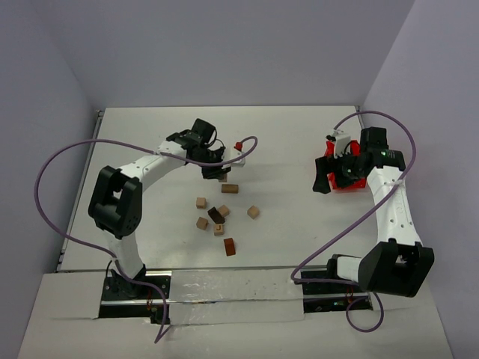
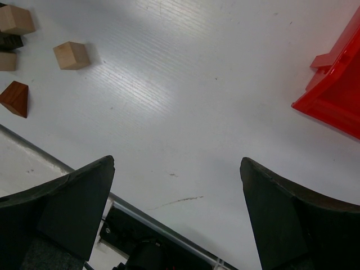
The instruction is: Build the wood block tower
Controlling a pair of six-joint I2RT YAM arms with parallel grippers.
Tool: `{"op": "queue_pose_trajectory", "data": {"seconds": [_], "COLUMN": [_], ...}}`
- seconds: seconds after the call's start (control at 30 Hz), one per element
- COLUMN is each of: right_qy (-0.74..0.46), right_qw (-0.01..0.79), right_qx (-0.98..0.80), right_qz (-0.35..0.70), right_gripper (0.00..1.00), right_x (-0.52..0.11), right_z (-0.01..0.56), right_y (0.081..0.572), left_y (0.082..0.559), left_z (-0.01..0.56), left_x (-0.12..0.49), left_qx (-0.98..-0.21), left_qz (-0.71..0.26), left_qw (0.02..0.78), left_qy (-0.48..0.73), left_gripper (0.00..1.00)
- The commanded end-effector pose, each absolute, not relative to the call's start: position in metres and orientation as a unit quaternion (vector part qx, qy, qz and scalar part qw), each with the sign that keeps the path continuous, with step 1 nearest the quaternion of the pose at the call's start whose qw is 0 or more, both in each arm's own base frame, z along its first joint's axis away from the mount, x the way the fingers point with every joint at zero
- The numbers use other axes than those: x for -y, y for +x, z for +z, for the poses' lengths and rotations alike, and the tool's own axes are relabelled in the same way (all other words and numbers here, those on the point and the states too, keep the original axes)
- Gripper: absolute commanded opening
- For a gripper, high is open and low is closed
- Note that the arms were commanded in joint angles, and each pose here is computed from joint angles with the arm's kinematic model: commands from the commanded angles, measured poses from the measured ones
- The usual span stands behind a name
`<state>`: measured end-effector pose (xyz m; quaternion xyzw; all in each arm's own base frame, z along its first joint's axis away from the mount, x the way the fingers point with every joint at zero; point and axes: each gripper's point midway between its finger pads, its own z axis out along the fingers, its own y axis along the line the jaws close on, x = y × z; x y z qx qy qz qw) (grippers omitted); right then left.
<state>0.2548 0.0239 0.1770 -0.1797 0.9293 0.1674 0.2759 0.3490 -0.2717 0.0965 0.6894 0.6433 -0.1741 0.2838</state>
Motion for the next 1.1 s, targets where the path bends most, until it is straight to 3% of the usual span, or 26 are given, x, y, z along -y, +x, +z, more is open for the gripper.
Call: {"op": "queue_pose_trajectory", "data": {"seconds": [0.0, 1.07], "right_qy": [-0.182, -0.182], "right_qw": [0.29, 0.282], "right_qx": [-0.924, -0.929], "right_qz": [0.166, 0.157], "right_gripper": [1.0, 1.0], "right_x": [-0.025, -0.023], "right_z": [0.19, 0.182], "right_y": [0.262, 0.252], "left_y": [0.366, 0.354], "left_z": [0.1, 0.072], "left_x": [0.284, 0.301], "left_qx": [-0.641, -0.644], "left_qz": [-0.176, -0.185], "left_qw": [0.309, 0.271], "left_qy": [0.681, 0.691], "left_gripper": [0.01, 0.11]}}
